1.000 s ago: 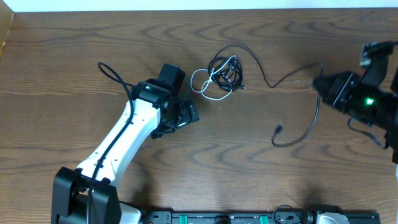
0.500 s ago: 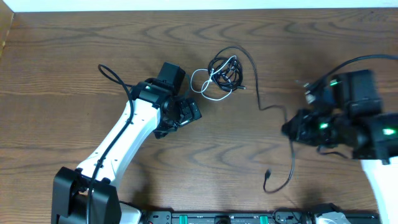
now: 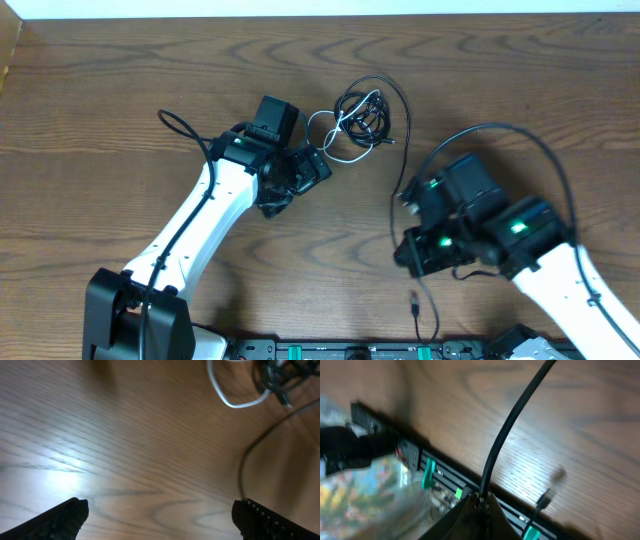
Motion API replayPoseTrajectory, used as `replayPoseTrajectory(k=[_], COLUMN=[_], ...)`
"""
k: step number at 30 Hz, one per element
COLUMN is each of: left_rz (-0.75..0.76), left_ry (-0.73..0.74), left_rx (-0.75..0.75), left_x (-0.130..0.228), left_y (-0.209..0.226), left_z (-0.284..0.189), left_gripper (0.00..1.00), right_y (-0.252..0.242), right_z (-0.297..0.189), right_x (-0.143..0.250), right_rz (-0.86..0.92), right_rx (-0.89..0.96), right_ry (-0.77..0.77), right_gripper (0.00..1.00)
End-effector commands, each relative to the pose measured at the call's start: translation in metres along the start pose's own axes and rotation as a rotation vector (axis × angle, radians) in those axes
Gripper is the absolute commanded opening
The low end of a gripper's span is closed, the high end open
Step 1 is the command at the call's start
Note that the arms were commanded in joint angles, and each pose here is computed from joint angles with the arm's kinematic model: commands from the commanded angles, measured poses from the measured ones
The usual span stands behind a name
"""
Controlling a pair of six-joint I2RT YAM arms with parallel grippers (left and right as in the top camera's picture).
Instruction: Untangle cables
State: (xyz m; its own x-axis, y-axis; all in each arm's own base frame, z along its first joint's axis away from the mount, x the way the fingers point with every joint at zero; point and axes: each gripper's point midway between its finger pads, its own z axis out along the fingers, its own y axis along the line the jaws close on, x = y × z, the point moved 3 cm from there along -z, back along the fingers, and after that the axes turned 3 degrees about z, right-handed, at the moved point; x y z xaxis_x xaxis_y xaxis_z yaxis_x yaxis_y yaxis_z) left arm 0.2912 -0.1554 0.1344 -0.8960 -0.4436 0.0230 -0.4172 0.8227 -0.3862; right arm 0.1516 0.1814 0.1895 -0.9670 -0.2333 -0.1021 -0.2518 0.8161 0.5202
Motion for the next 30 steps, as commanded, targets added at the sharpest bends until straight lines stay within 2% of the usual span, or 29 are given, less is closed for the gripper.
replayPoseTrajectory(k=[1, 6, 9, 10, 13, 17, 18, 30], left_rz=[-0.012, -0.004, 0.018, 0.025, 0.025, 0.1, 0.119, 0.228], left_ry=[0.061, 0.06, 0.056, 0.055, 0.056, 0.061, 0.061, 0.023], left_rx=[0.042, 0.043, 0.048, 0.049, 0.049, 0.052, 0.055, 0.025], left_x=[0.007, 0.007, 0.007, 0.006, 0.007, 0.013, 0.014, 0.027], left_y=[-0.006, -0.006, -0.007, -0.008, -0.008, -0.012, -0.014, -0.025], left_z=[0.004, 0.004, 0.004, 0.004, 0.004, 0.006, 0.006, 0.013], left_gripper=[0.96, 0.96, 0.96, 0.96, 0.96, 0.96, 0.96, 0.96], right_y=[0.006, 0.012, 0.02, 0.023, 0.035, 0.046, 0.047, 0.055], right_z=[0.021, 0.036, 0.039, 0.04, 0.044, 0.048, 0.048, 0.051], right_x=[0.015, 0.023, 0.027, 0.028, 0.029, 0.023, 0.022, 0.02], right_rz=[-0.013, -0.033, -0.073, -0.09, -0.126, -0.068, -0.058, -0.075], right_rx=[-0.031, -0.044, -0.054, -0.06, -0.083, -0.092, -0.087, -0.095], right_ry=[0.057, 0.078, 0.086, 0.086, 0.075, 0.029, 0.019, -0.01], right_gripper=[0.01, 0.02, 0.25, 0.38, 0.66, 0.96, 0.99, 0.99])
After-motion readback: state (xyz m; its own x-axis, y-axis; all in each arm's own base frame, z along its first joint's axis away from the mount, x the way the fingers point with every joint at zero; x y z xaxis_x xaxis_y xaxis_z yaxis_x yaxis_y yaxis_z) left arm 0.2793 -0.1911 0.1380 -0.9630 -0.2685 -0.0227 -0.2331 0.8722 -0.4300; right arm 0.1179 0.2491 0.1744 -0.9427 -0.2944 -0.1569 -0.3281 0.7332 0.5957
